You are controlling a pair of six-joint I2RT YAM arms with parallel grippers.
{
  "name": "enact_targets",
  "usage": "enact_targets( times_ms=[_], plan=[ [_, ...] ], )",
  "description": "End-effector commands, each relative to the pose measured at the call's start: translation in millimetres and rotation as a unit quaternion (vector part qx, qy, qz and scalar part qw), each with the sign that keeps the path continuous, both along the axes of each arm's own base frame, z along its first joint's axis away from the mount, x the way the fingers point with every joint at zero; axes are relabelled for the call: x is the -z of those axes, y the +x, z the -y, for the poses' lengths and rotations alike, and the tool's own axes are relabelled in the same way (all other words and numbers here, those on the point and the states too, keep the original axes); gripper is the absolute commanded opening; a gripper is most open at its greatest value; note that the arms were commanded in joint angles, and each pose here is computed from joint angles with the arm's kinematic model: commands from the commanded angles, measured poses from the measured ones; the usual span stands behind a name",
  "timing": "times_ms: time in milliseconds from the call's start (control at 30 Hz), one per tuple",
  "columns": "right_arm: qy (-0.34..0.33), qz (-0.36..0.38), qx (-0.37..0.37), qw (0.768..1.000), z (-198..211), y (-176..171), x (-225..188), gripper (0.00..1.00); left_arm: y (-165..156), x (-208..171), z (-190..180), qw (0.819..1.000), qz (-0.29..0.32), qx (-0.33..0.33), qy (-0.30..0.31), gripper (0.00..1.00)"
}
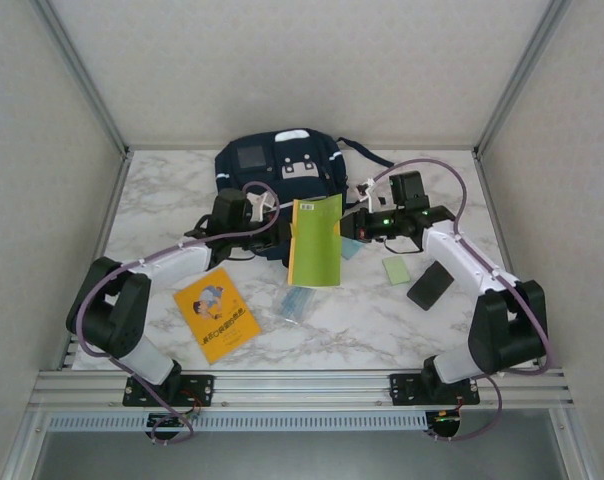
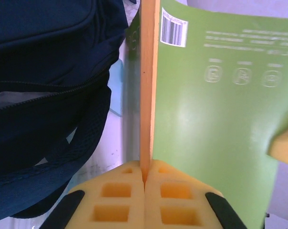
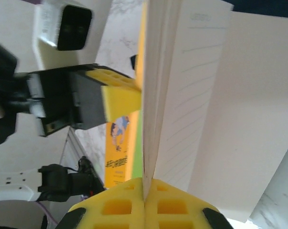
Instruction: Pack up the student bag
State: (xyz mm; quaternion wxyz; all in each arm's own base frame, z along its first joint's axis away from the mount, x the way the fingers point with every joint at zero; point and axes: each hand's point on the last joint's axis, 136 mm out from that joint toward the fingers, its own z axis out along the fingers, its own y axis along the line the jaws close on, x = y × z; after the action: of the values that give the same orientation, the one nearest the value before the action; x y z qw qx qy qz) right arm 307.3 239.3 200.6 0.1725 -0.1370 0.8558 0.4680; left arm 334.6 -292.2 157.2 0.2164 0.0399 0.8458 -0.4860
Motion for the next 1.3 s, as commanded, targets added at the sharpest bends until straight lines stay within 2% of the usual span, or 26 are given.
enact_targets(
  times_ms=[0,67,100,133,200,233,333,467,600,767,933,1067,1100,1167,1267],
  plan=[
    [-0.019,0.05,0.01,0.999,-2.1,23.8,-9.5,0.0,-3.1,-45.8,14.5,0.999,0.034,0.017,-0.032,0.0],
    [-0.045,0.035,0.043,0.997,4.0,34.8,-3.3,0.09,10.1,-47.2,9.4,0.999,0.034,-0.018,-0.021,0.0],
    [-0.058,0.027,0.067,0.996,8.2,40.3,-1.8,0.21,16.3,-50.5,7.9,0.999,0.036,-0.033,-0.021,0.0],
    [-0.075,0.013,0.102,0.992,15.8,47.0,1.3,0.47,25.3,-53.3,4.4,0.998,0.037,-0.056,-0.019,0.0],
    [-0.09,-0.022,0.164,0.982,27.2,53.5,5.0,0.89,42.7,-63.0,-1.3,0.994,0.048,-0.095,-0.018,0.0],
    [-0.083,-0.039,0.181,0.979,28.2,53.8,3.8,0.99,51.6,-70.1,-4.2,0.991,0.056,-0.116,-0.018,0.0],
    [-0.041,-0.086,0.22,0.971,22.2,53.2,0.3,0.99,77.7,-94.0,-14.0,0.98,0.08,-0.178,-0.028,0.0],
    [0.025,-0.112,0.221,0.968,-8.0,46.2,-11.2,0.99,111.4,-119.9,-25.4,0.961,0.104,-0.253,-0.042,0.0],
    [0.094,-0.122,0.214,0.965,-43.9,44.6,-26.1,0.99,130.6,-137.2,-24.5,0.946,0.11,-0.29,-0.099,0.0],
    [0.213,-0.119,0.241,0.939,-66.1,61.0,-45.4,0.99,135.9,-144.1,-34.2,0.924,0.108,-0.338,-0.141,0.0],
    [0.27,-0.128,0.237,0.924,-88.9,81.1,-53.5,0.99,131.3,-144.0,-39.1,0.911,0.09,-0.358,-0.184,0.0],
    [0.304,-0.124,0.245,0.912,-95.0,98.3,-52.2,0.97,124.3,-142.4,-41.6,0.91,0.082,-0.357,-0.194,0.0],
    [0.304,-0.118,0.251,0.911,-93.2,101.5,-51.8,0.95,121.9,-141.1,-42.1,0.912,0.08,-0.355,-0.19,0.0],
    [0.298,-0.106,0.26,0.912,-88.2,107.0,-50.6,0.82,118.6,-135.7,-44.9,0.914,0.077,-0.358,-0.178,0.0],
    [0.28,-0.092,0.277,0.915,-78.5,112.5,-48.8,0.45,115.0,-127.7,-52.4,0.913,0.074,-0.367,-0.161,0.0]
  ],
)
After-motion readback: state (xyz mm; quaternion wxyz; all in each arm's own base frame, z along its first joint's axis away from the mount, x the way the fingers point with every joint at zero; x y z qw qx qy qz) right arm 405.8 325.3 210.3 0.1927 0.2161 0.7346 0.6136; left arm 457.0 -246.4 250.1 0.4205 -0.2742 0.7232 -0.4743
